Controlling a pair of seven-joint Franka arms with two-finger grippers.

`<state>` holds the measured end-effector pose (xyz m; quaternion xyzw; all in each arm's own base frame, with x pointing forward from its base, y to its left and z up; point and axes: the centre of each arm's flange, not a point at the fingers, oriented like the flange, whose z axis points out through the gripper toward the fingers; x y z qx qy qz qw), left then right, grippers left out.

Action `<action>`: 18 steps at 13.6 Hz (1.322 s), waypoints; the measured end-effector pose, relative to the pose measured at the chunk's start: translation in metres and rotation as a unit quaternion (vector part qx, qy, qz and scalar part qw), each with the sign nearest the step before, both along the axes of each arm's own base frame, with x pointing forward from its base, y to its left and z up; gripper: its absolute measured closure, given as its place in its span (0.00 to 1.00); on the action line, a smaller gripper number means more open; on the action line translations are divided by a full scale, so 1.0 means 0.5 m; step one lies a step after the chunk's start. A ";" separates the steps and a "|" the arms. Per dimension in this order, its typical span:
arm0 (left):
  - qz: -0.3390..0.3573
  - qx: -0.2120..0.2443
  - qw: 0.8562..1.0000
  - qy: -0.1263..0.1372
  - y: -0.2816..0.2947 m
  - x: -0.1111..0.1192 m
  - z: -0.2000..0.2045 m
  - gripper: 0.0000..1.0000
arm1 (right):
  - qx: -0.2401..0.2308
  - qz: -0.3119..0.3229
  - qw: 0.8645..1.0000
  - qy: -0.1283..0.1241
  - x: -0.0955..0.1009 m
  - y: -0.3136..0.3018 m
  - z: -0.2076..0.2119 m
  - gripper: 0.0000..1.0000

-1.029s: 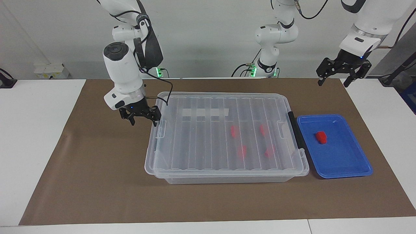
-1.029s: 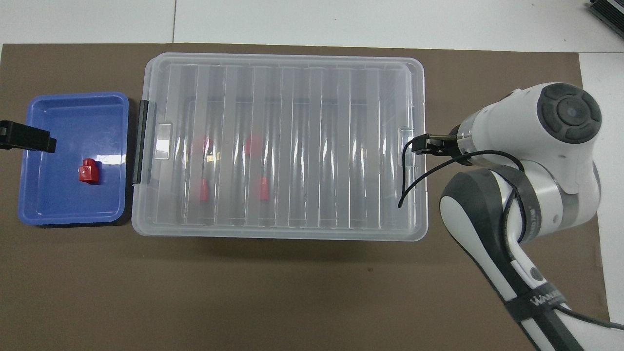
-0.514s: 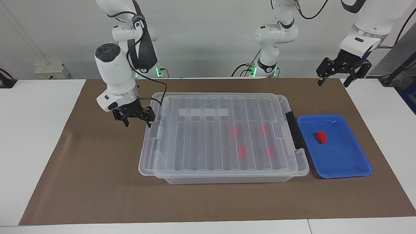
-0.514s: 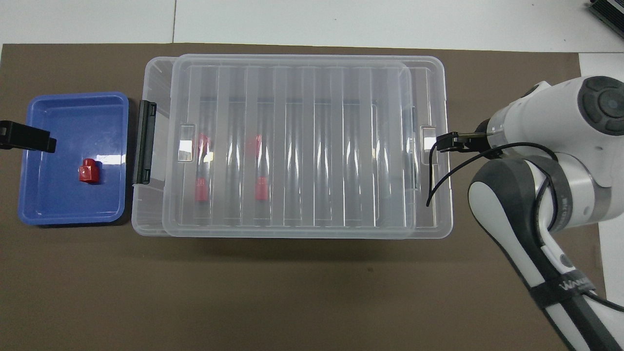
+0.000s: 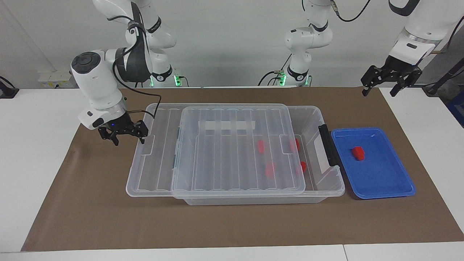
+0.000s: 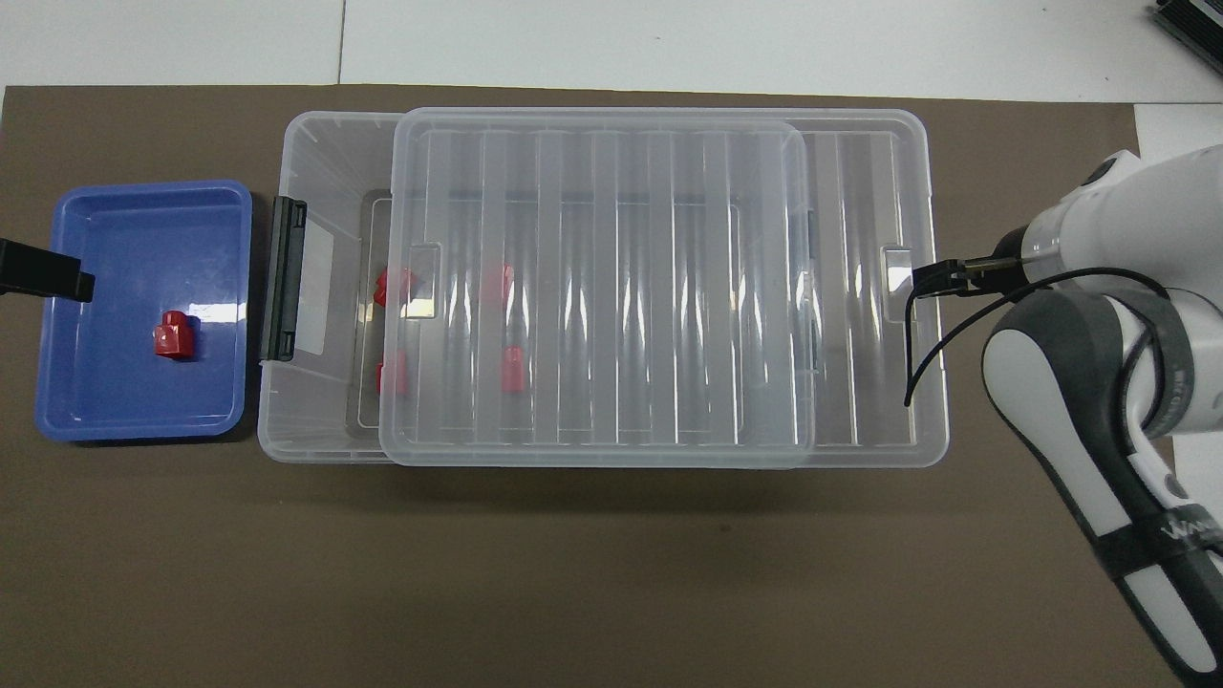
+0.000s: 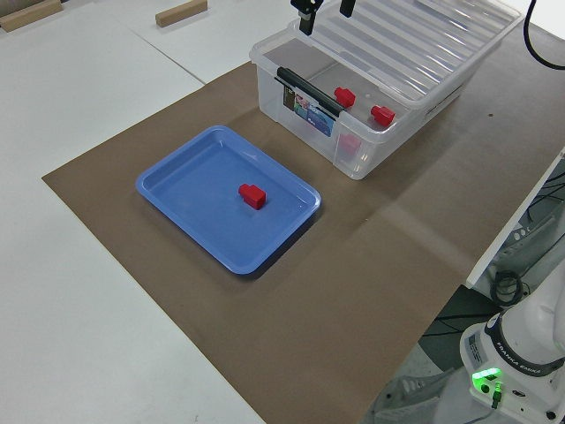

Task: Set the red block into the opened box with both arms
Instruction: 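Slide the clear lid toward the right arm with the right gripper, then reach the left gripper down to the red block in the blue tray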

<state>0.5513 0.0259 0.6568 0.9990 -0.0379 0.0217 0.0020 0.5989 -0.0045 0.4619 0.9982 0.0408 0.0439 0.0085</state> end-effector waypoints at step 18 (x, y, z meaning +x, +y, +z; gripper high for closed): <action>0.061 0.019 0.996 -0.056 0.167 0.044 -0.404 0.00 | -0.012 0.069 0.998 0.003 -0.011 -0.162 0.000 0.00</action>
